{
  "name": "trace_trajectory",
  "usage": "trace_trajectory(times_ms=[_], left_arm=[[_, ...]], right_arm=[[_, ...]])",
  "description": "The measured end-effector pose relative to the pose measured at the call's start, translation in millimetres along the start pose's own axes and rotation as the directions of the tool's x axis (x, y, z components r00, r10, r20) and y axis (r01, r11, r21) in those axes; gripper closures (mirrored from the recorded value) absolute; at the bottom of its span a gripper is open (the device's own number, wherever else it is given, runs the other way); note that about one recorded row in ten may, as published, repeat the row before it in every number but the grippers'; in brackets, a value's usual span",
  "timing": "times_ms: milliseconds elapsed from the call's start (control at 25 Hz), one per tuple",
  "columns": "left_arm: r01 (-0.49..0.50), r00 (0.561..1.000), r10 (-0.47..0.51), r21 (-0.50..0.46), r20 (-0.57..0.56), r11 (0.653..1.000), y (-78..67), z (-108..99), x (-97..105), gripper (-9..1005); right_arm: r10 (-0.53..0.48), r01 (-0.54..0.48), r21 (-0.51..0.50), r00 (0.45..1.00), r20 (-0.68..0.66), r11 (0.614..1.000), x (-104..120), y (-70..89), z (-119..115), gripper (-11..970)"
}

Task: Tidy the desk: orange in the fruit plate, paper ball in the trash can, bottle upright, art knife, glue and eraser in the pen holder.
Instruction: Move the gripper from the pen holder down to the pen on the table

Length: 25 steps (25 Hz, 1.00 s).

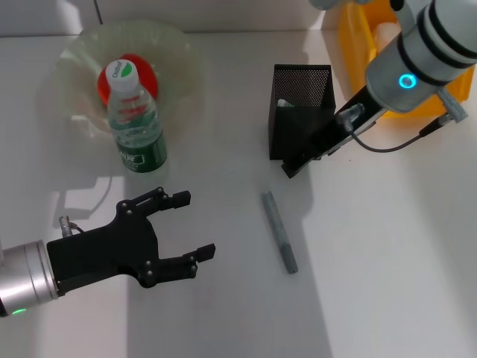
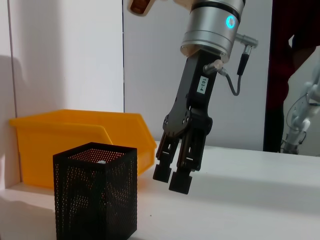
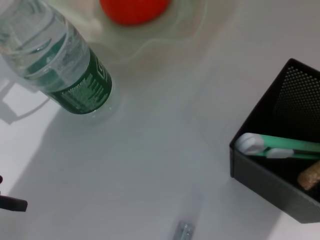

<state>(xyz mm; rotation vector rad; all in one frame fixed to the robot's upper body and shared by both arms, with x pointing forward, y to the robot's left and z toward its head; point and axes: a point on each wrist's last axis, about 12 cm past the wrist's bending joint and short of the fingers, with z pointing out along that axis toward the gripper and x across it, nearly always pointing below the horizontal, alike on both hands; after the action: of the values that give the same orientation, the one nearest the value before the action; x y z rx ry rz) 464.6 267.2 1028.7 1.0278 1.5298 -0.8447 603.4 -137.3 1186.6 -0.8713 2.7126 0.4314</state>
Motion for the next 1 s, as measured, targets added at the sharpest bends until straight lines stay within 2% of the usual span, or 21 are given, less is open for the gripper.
trace_trajectory(times_ms=[40, 400, 1000], left_arm=[[0.002, 1.0, -0.002, 0.002, -0.004, 1.0, 0.4, 2, 0, 133], [0.006, 1.0, -0.006, 0.003, -0.007, 1.0, 0.2, 2, 0, 134], [0.033, 0.999, -0.032, 0.005, -0.04, 0.999, -4.4, -6, 9, 135]], right_arm=[[-0.002, 0.003, 0.009, 1.0, -0.023, 1.0, -3, 5.0, 10, 128], [-0.024, 0.025, 0.01, 0.997, -0.073, 1.0, -11, 20.4, 39, 128], [-0.018, 0.019, 0.01, 0.994, -0.111, 1.0, -9, 22.7, 62, 129]])
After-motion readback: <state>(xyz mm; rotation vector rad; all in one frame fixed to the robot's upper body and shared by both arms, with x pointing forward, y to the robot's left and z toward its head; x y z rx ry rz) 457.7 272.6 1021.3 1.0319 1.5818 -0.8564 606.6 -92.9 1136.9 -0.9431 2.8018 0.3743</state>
